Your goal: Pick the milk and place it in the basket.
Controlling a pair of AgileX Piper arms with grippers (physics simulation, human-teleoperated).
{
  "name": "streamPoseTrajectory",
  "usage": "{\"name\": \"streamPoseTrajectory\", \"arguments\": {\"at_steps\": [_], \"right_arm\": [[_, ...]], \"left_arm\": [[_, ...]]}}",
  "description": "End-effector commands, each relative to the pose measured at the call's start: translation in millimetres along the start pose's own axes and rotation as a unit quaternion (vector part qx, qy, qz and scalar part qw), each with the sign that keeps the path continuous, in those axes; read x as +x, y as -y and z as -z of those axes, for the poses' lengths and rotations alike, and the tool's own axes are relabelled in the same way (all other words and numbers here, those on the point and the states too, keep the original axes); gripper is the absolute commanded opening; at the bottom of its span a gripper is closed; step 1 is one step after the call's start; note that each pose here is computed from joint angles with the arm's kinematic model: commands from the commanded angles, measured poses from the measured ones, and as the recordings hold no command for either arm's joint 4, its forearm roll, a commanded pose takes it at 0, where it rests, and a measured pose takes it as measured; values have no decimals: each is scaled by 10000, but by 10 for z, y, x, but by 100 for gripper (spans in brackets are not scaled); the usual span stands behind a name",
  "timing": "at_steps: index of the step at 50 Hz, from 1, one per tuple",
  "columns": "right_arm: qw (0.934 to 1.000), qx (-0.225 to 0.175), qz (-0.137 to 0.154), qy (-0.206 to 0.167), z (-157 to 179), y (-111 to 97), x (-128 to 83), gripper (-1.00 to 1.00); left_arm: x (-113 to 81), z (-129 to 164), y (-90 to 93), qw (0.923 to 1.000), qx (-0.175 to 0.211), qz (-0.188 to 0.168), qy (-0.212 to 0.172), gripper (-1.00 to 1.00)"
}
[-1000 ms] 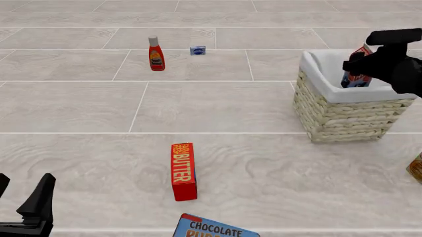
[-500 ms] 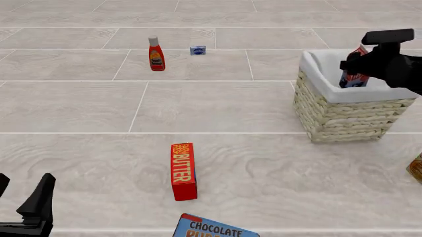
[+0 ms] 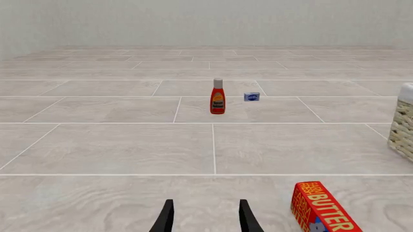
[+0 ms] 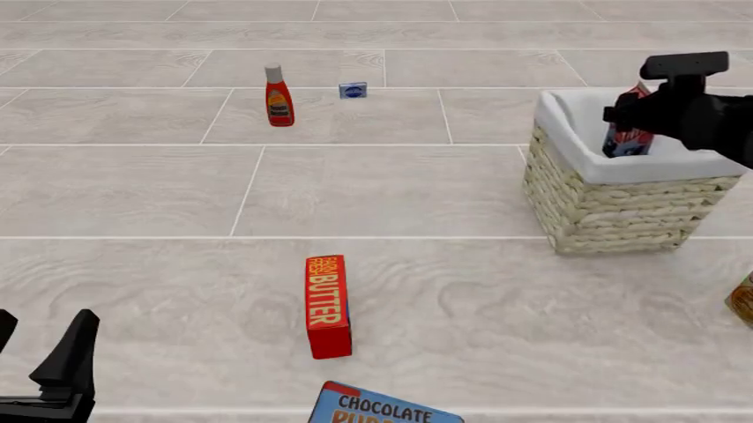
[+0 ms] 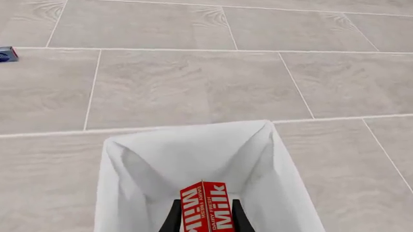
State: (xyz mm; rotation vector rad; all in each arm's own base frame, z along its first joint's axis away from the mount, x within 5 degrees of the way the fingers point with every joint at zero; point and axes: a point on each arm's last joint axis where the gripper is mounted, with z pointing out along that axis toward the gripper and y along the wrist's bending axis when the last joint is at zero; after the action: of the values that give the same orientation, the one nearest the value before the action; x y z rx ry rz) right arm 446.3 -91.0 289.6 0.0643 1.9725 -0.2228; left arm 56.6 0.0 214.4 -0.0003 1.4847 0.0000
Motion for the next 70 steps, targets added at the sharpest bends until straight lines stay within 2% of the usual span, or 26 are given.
{"name": "streamPoseTrajectory", "arguments": {"at_steps": [1,30,51,52,70], "right_arm": [[9996,19,-236,123,-55,29,-111,-100],[9995,49,-269,-187,-461,64,147,-100],[9994,53,-279,-201,-459,68,155,-100],[9994,67,-270,-196,-456,83,153,100],[9996,70,-244,-116,-373,87,78,100]], "left_arm": [[0,0,0,10000,1,1,-1,100],[0,0,0,10000,-1,0,3,100],[0,0,0,10000,0,0,-1,100],[0,0,0,10000,0,0,0,100],[0,0,0,10000,-1,1,0,100]]}}
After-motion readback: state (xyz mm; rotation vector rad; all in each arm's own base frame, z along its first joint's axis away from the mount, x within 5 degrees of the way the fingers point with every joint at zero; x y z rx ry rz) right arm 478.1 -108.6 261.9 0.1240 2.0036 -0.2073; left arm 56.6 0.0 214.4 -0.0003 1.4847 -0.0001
